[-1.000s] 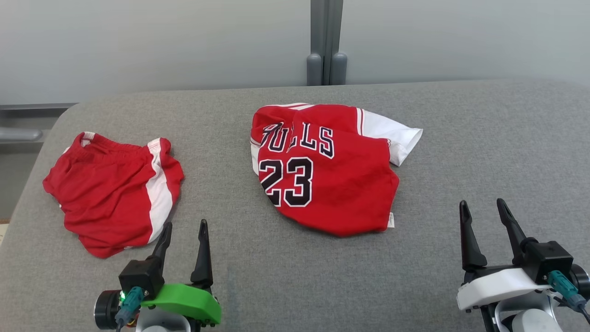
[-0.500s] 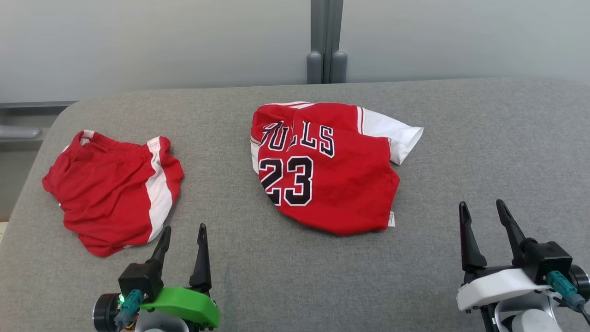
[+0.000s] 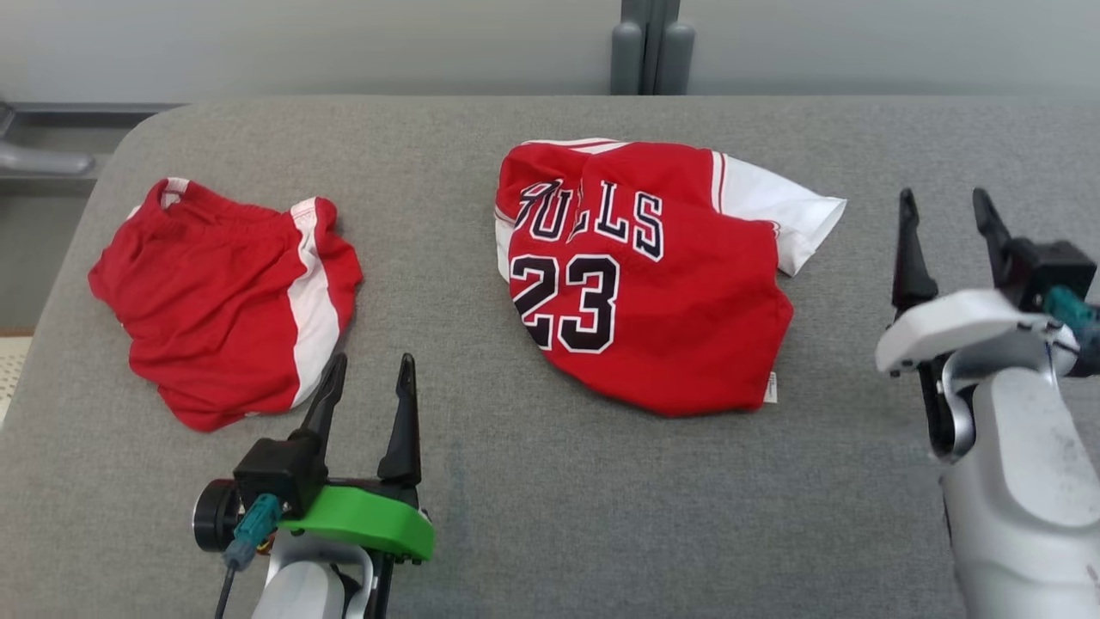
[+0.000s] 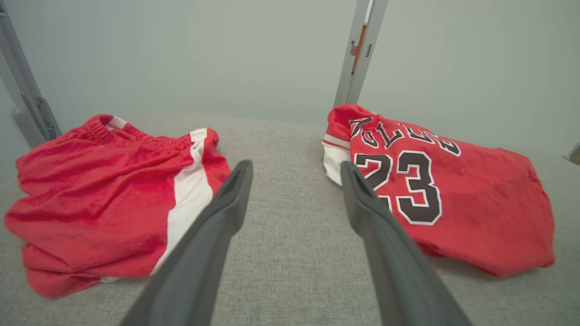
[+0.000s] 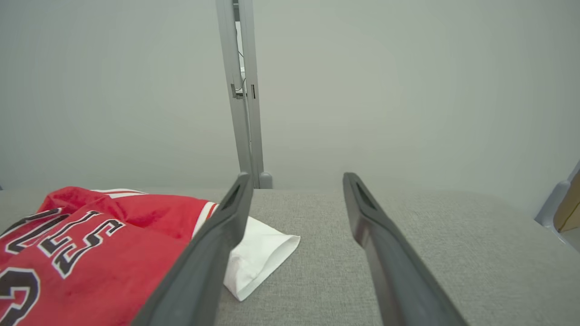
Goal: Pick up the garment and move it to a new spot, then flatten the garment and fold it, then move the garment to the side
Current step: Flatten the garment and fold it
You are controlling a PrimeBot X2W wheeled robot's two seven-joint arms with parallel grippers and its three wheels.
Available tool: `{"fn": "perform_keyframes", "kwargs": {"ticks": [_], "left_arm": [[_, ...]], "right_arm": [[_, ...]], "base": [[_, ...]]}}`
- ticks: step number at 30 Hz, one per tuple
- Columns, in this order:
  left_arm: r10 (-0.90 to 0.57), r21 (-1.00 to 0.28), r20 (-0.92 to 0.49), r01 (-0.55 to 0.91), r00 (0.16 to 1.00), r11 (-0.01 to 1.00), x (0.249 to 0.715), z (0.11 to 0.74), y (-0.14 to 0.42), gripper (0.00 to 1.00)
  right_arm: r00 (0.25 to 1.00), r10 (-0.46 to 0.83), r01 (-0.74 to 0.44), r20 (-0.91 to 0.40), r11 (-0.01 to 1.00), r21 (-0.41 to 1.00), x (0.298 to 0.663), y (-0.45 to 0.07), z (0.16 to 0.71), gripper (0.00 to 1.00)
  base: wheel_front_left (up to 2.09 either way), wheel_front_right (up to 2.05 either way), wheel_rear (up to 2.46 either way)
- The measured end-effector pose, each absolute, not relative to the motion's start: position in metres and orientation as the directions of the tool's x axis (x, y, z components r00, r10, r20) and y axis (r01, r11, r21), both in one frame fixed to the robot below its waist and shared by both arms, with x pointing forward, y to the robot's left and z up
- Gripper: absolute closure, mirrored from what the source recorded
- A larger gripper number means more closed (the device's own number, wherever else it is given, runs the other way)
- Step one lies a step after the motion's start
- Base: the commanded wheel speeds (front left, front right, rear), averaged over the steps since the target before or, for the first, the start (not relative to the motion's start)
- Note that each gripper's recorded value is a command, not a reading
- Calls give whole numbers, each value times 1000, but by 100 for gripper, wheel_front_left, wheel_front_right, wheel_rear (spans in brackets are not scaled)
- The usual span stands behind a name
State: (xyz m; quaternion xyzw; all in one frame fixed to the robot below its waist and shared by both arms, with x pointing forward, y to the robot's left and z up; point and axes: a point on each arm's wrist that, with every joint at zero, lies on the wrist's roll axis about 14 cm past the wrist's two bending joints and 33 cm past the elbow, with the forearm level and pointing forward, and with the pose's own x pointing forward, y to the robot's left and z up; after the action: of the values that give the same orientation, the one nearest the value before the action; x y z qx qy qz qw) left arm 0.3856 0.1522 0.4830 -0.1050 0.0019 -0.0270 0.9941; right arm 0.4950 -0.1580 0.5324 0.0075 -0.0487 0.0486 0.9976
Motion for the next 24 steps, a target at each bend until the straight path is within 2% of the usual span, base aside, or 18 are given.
{"fn": "perform_keyframes", "kwargs": {"ticks": [6, 9, 13, 19, 20, 21, 22, 23, 24], "left_arm": [[-25, -219, -1, 25, 1000, 975, 392, 482, 160, 0], [-5, -219, -9, 3, 1000, 976, 394, 480, 167, 0], [38, -222, -32, -44, 999, 974, 392, 473, 179, 0], [97, -216, -56, -107, 994, 971, 386, 467, 196, 0], [103, -214, -59, -114, 993, 970, 385, 467, 198, 0], [109, -213, -60, -119, 992, 970, 384, 467, 200, 0], [113, -211, -60, -124, 992, 970, 383, 467, 201, 0], [116, -210, -60, -126, 991, 970, 383, 467, 202, 0], [117, -209, -59, -127, 991, 970, 382, 467, 202, 0]], "right_arm": [[989, 113, -114, -100, 993, -3, 548, -151, 501, 0], [966, 130, -135, -223, 991, -6, 562, -144, 470, 0], [897, 165, -167, -409, 985, 31, 564, -125, 418, 0], [809, 213, -200, -547, 976, 85, 561, -98, 373, 0], [800, 220, -204, -558, 975, 91, 562, -95, 370, 7], [794, 224, -203, -565, 974, 100, 563, -92, 368, 58], [789, 228, -201, -571, 973, 111, 563, -90, 367, 69], [785, 231, -202, -575, 973, 115, 562, -88, 366, 96], [788, 232, -204, -570, 972, 115, 563, -88, 367, 100]], "base": [[0, 0, 0], [0, 0, 0], [0, 0, 0], [0, 0, 0], [0, 0, 0], [0, 0, 0], [0, 0, 0], [0, 0, 0], [0, 0, 0]]}}
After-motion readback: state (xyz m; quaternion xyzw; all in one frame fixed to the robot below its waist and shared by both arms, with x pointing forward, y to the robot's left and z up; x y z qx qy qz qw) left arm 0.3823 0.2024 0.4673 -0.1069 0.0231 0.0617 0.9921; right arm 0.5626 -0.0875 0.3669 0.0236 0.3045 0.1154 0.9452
